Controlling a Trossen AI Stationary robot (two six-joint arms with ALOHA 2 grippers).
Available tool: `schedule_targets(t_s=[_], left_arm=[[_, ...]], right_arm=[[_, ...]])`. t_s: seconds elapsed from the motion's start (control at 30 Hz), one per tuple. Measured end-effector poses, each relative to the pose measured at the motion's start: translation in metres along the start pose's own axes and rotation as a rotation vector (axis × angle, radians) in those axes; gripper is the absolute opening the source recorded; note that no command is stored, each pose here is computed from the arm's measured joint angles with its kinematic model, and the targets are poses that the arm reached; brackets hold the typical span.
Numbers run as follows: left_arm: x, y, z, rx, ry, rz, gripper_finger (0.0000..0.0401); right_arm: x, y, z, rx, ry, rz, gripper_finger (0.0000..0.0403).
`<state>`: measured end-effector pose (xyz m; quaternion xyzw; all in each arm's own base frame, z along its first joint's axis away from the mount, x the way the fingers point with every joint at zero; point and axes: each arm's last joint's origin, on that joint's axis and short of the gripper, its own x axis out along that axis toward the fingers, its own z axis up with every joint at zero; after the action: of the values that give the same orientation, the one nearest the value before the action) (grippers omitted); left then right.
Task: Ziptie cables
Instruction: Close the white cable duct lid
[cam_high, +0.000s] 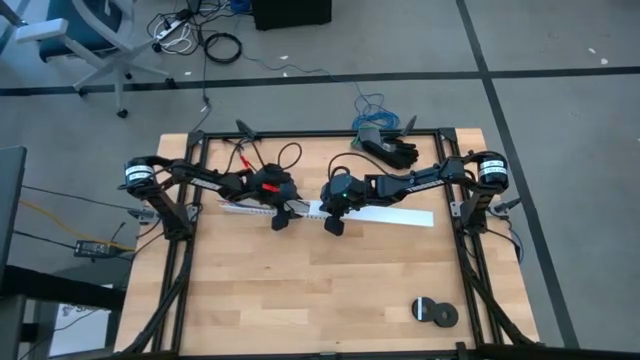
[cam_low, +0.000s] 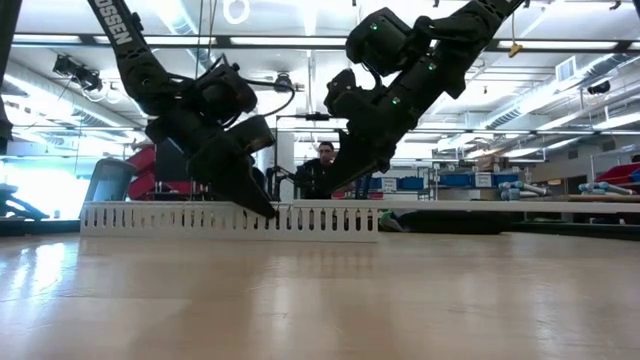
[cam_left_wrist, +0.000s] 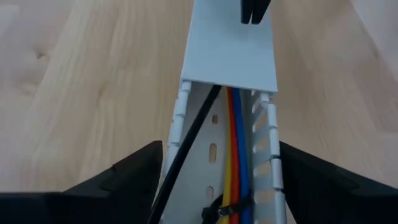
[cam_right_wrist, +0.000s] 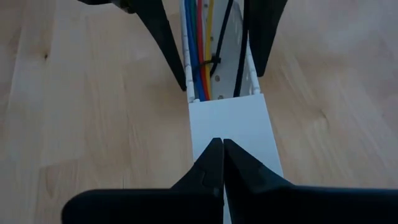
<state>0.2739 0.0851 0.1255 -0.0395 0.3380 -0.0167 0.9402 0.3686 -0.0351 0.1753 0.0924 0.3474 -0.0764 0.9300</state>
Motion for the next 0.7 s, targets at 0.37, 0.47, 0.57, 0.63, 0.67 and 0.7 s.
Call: schedule_targets(t_s=[0.37,0.47,0.57,0.63,0.67,0.7], left_arm=[[0.0015,0.0002,-0.0013,0.000,0.005,-0.001,0.0223],[0.0015,0.0002,-0.0011,0.001,0.005,-0.002,0.0213],[0.0015,0.0002,-0.0011,0.002,0.005,-0.002,0.0211],[0.0015,0.0002,-0.0010,0.003,0.004,-0.002,0.0210],[0.0015,0.0002,-0.0010,0.003,0.004,-0.001,0.0210],[0.0015,0.0003,-0.0010,0.003,0.004,-0.001,0.0210]], right_arm=[[0.0000,0.0002,-0.0004,0.009,0.004,0.000,0.0000],[0.0000,-0.0001,-0.0017,0.018,0.019,-0.003,0.0000],[0.0004,-0.0006,-0.0050,0.037,0.050,-0.010,0.0000],[0.0019,-0.0011,-0.0055,0.045,0.052,-0.009,0.0000],[0.0044,-0.0014,-0.0067,0.045,0.055,-0.007,0.0000],[0.0088,-0.0017,-0.0074,0.046,0.046,0.001,0.0000]])
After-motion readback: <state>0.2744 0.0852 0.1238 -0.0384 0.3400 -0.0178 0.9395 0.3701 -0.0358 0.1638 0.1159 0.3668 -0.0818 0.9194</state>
